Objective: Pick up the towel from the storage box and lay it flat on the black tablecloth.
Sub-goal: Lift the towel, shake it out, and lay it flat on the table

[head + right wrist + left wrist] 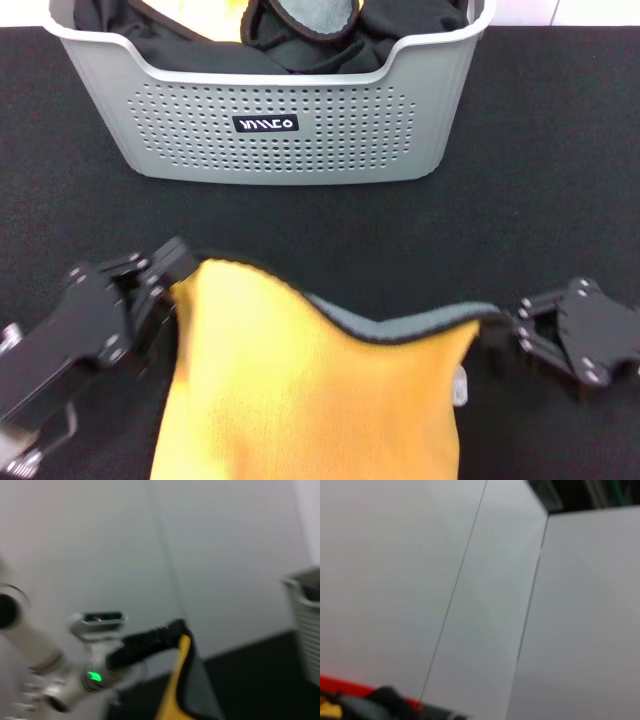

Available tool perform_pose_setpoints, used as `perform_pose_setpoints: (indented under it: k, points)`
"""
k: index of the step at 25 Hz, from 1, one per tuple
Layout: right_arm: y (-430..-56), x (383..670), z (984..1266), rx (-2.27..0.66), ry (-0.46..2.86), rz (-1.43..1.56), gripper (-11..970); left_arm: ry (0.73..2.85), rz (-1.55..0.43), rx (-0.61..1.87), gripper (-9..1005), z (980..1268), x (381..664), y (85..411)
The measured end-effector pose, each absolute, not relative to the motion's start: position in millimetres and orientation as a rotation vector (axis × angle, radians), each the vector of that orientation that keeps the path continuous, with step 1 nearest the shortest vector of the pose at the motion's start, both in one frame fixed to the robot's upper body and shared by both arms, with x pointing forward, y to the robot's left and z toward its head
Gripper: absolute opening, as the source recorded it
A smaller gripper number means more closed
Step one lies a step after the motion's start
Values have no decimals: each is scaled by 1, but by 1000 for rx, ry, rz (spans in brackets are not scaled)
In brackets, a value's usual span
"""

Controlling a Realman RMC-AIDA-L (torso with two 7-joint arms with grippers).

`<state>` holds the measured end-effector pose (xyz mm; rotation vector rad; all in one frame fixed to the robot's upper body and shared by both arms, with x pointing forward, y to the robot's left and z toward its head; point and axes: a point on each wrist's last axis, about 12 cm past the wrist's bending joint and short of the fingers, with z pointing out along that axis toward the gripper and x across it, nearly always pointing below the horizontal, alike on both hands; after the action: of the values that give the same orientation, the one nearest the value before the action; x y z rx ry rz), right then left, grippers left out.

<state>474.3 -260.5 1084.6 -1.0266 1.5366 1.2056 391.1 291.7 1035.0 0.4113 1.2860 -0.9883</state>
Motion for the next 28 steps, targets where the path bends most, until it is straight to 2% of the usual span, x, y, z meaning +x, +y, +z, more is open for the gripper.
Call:
perform_pose_setpoints:
  k: [1, 2, 14, 28]
  points:
    - [-259, 481, 1080, -1007, 1567, 1174, 103, 1286, -988, 411, 5, 1035, 391, 292]
    - [-257, 487, 1077, -992, 1594, 1139, 104, 1312, -960, 419, 5, 1033, 404, 286]
    - [-245, 525, 1054, -919, 1788, 949, 112, 1514, -744, 424, 5, 1009, 453, 258]
    - [-247, 546, 1056, -804, 1810, 841, 121, 1510, -549, 506, 5, 1009, 473, 262]
